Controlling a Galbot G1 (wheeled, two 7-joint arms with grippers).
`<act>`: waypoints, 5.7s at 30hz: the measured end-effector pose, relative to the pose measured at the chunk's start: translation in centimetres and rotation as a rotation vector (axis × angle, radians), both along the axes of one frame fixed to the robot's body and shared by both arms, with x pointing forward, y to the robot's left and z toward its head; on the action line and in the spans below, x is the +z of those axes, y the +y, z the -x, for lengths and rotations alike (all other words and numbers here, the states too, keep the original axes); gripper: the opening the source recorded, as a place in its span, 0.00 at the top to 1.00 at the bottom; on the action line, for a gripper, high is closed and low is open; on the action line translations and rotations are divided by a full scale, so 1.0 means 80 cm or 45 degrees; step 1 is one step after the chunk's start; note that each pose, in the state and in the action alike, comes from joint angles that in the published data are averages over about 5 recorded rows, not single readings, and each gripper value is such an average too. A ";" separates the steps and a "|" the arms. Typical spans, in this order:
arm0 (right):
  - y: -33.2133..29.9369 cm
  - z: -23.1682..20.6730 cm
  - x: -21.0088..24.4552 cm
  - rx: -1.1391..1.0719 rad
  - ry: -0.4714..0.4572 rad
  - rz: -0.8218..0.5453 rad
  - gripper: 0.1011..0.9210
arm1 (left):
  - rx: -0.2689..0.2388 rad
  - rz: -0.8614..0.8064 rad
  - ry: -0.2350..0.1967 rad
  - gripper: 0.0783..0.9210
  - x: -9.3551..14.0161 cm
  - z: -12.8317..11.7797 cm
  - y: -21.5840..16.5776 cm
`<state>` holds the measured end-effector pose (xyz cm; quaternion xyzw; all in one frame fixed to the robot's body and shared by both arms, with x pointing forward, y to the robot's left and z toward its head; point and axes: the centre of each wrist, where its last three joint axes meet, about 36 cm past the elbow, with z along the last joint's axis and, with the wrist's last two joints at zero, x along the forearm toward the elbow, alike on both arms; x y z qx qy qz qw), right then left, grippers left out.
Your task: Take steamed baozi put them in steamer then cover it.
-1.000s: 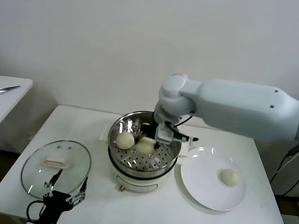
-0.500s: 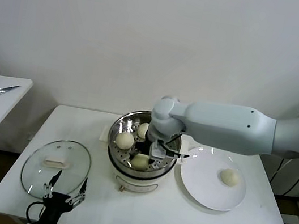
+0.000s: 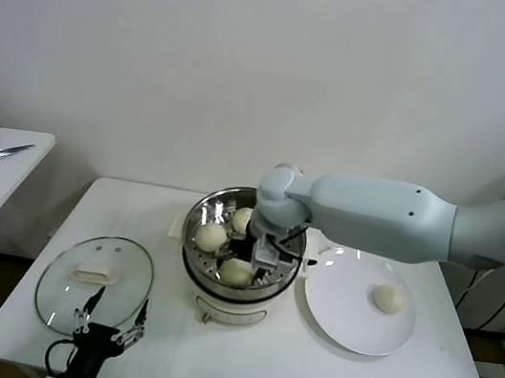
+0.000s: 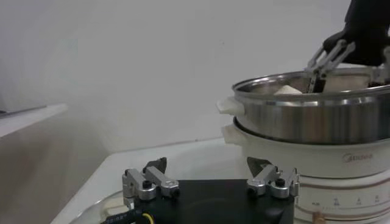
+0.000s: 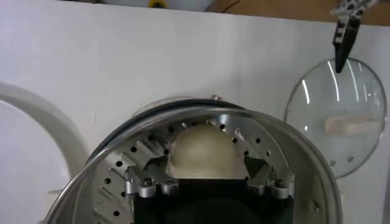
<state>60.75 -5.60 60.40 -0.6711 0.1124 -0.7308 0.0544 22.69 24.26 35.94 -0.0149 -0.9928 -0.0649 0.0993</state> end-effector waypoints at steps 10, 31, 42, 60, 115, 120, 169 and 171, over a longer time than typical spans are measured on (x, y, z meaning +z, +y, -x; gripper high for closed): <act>-0.095 -0.055 0.104 -0.422 0.048 -0.011 0.12 | 0.005 -0.004 -0.006 0.12 0.001 -0.003 0.004; -0.424 -0.075 0.051 -1.624 0.229 -0.083 0.12 | 0.061 0.024 0.004 0.12 0.004 -0.007 0.007; -0.463 -0.074 -0.051 -1.809 0.249 -0.014 0.12 | 0.074 0.013 0.024 0.12 0.000 0.001 0.007; -0.463 -0.073 -0.162 -1.898 0.261 0.048 0.12 | 0.092 0.001 0.036 0.12 0.000 0.010 0.011; -0.127 -0.052 0.093 -1.412 0.334 -0.278 0.28 | 0.064 -0.035 0.003 0.12 0.015 0.007 0.007; -0.123 -0.056 0.056 -1.424 0.315 -0.251 0.28 | 0.068 -0.038 0.002 0.12 0.014 0.006 0.008; -0.218 -0.068 0.077 -1.720 0.386 -1.350 0.12 | 0.125 -0.189 0.014 0.12 0.031 -0.016 0.024; -0.237 -0.059 0.063 -1.771 0.377 -1.479 0.12 | 0.127 -0.204 0.010 0.12 0.031 -0.018 0.026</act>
